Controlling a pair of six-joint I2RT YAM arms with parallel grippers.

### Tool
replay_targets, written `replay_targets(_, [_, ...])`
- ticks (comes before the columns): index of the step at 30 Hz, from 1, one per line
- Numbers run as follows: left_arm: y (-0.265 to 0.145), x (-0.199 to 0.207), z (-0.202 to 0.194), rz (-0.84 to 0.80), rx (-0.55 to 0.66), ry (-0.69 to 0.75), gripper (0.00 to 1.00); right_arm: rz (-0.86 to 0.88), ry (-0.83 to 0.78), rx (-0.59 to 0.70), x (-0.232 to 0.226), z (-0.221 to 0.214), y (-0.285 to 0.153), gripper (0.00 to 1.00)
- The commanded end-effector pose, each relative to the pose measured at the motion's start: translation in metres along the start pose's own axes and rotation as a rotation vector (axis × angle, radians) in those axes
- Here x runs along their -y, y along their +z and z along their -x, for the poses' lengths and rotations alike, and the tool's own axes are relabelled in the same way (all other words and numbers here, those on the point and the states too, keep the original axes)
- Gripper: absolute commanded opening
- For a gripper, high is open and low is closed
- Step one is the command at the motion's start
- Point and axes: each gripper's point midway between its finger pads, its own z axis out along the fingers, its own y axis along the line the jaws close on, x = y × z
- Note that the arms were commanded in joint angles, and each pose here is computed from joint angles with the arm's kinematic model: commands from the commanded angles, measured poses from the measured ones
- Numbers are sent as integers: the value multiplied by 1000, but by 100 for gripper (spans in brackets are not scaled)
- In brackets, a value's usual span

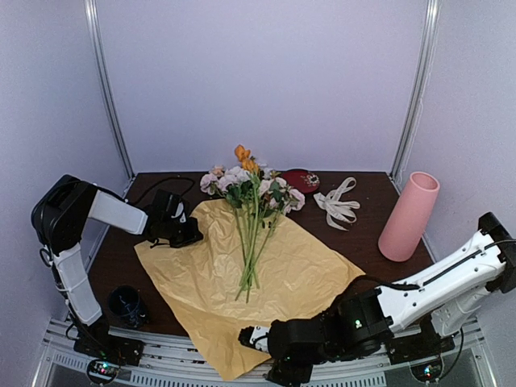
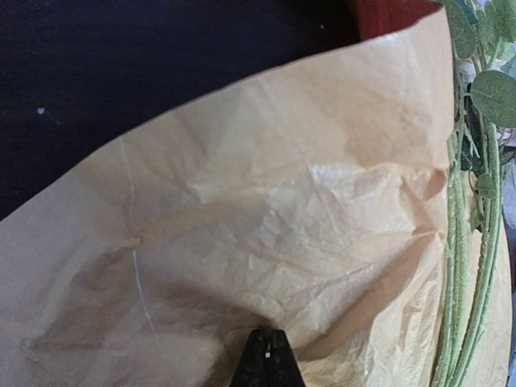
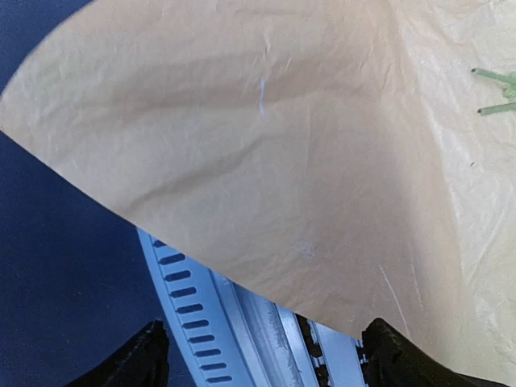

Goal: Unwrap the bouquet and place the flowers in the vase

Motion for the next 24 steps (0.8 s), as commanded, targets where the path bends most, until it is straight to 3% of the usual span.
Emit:
replay_targets(1, [3, -22, -11, 84, -29, -15, 0, -106, 9, 193, 21, 64, -72, 87])
replay_targets(5, [0, -26, -13, 102, -31, -10, 0, -198, 141, 402, 87, 121, -129, 89])
replay_targets(10, [-7, -29, -20, 106, -35, -18, 0, -346, 426, 539, 203, 137, -136, 89])
replay_targets(17, [-18, -25, -18, 97, -18, -3, 0, -556, 761, 469, 346, 91, -70, 83])
replay_targets(24, [-18, -25, -18, 96, -22, 5, 0, -622, 880, 367, 422, 53, -18, 83])
